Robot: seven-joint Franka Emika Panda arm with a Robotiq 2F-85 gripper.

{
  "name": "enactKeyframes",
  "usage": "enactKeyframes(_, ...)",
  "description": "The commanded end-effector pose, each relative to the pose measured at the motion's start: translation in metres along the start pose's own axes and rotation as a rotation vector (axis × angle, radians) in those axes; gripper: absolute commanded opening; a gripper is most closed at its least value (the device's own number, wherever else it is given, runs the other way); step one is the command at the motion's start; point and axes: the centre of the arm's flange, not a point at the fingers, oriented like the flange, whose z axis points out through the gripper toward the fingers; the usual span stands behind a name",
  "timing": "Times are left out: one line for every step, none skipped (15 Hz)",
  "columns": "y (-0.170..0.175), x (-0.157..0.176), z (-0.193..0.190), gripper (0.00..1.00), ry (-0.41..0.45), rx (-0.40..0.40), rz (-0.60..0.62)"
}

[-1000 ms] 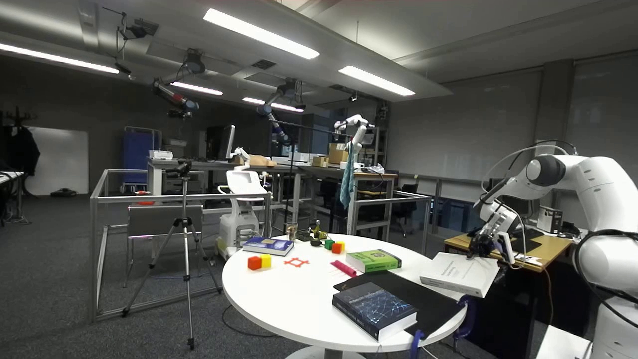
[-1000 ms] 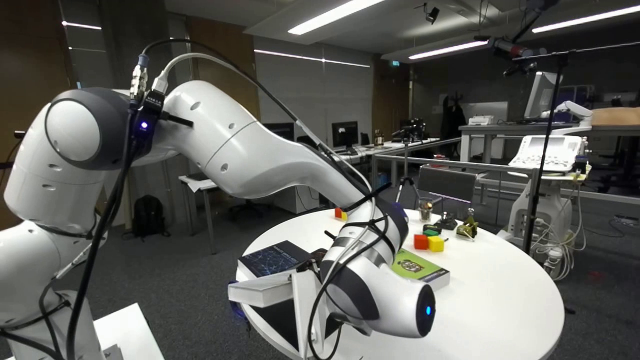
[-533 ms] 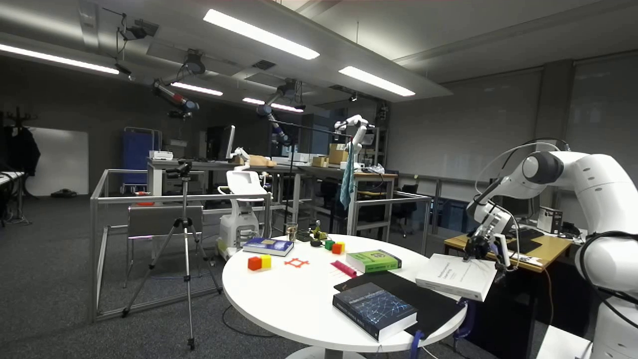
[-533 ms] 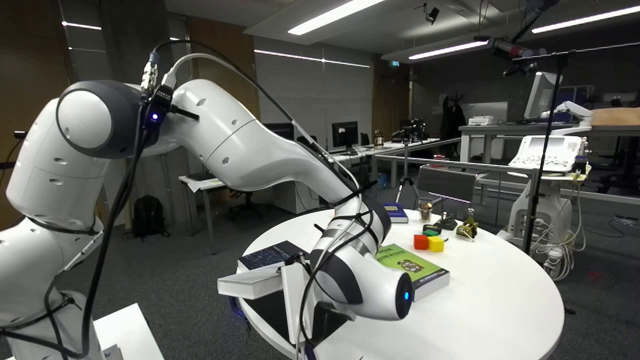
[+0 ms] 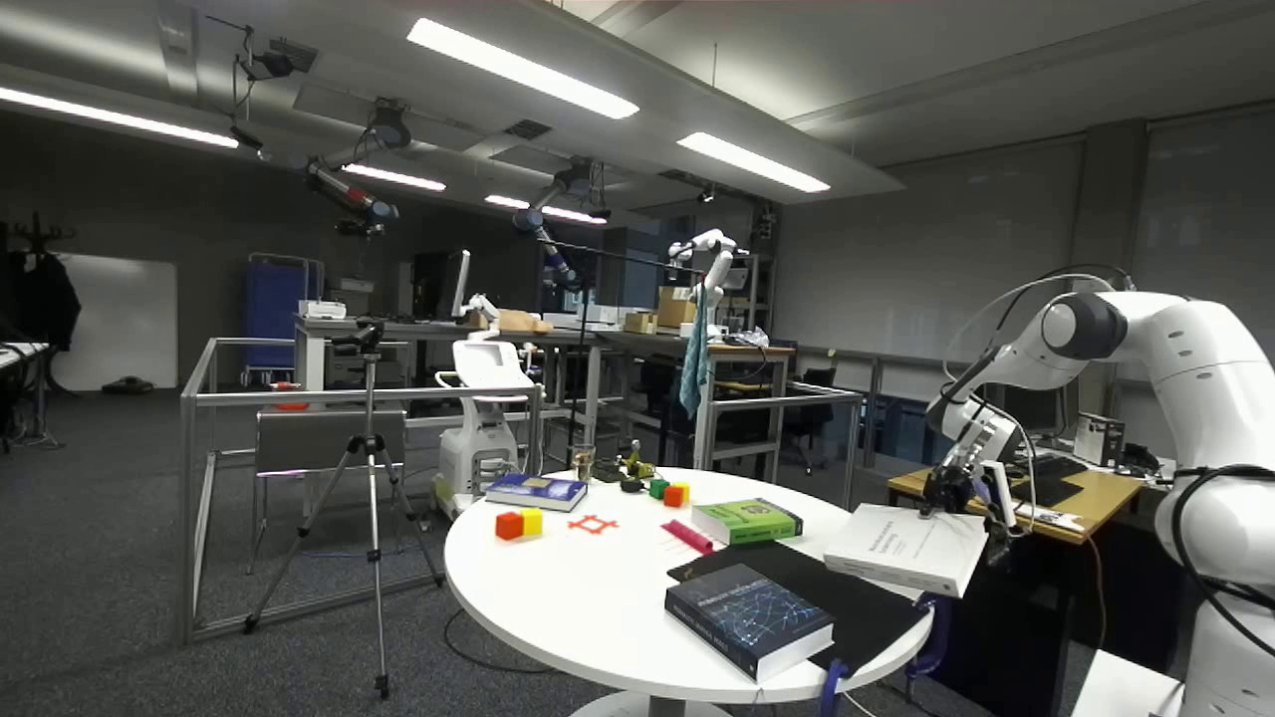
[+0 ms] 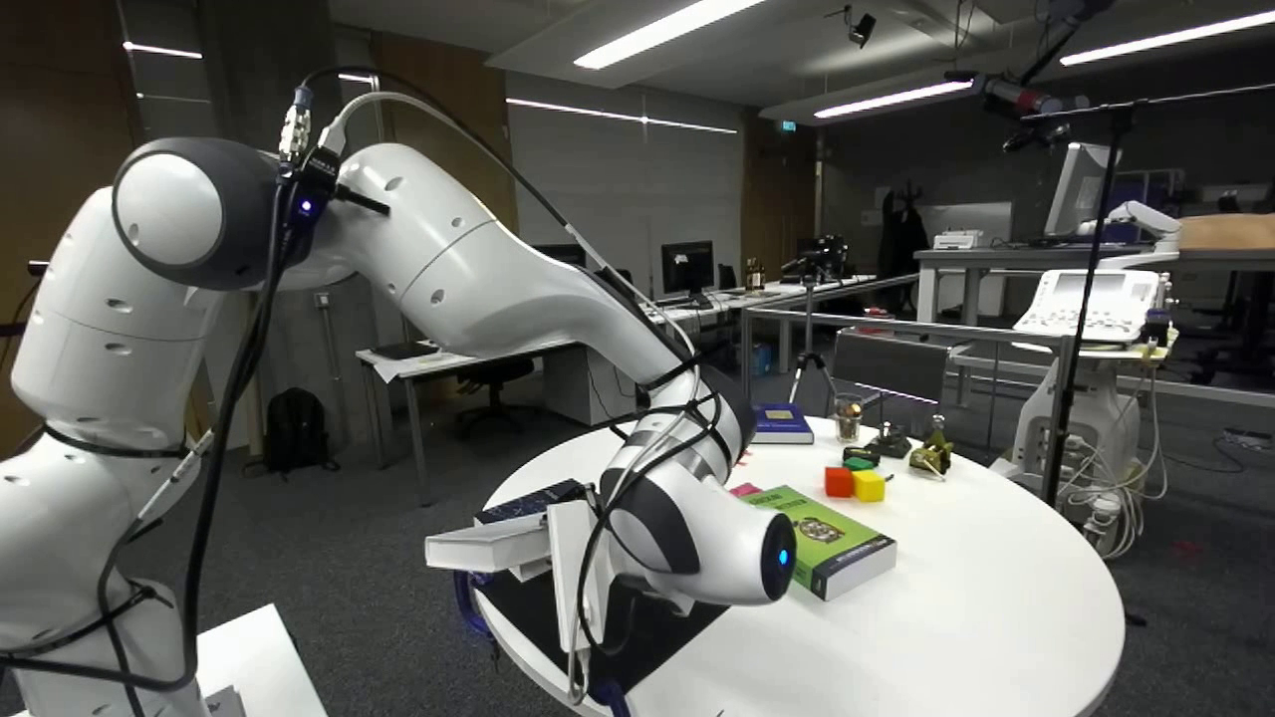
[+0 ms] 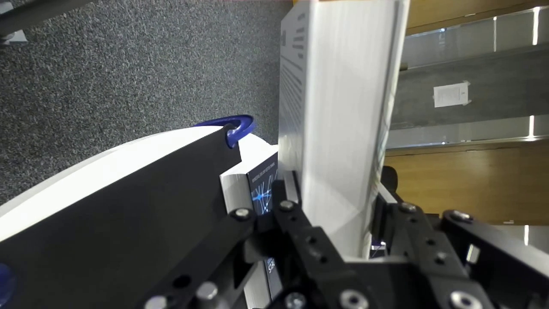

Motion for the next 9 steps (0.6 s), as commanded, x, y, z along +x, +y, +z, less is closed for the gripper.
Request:
enactKeyframes(0.000, -0.001, -0.001, 0.41, 0.003, -0.001, 0.002)
enactKeyframes(0.001, -0.002, -0.002, 0.41, 0.005, -0.002, 0.004)
enactKeyframes(0.001, -0.002, -0.003, 0.41, 0.006, -0.002, 0.005)
enactKeyframes(0.002, -0.002, -0.003, 0.41, 0.006, -0.002, 0.005)
enactKeyframes(0.002, -0.002, -0.003, 0.16, 0.006, -0.001, 0.005)
enactKeyframes(0.004, -0.002, -0.003, 0.16, 0.008, -0.009, 0.009)
enactKeyframes(0.010, -0.001, -0.002, 0.41, 0.013, -0.027, 0.017)
enactKeyframes(0.017, 0.001, -0.001, 0.41, 0.018, -0.040, 0.026)
enactKeyframes(0.023, 0.002, 0.002, 0.41, 0.019, -0.046, 0.035)
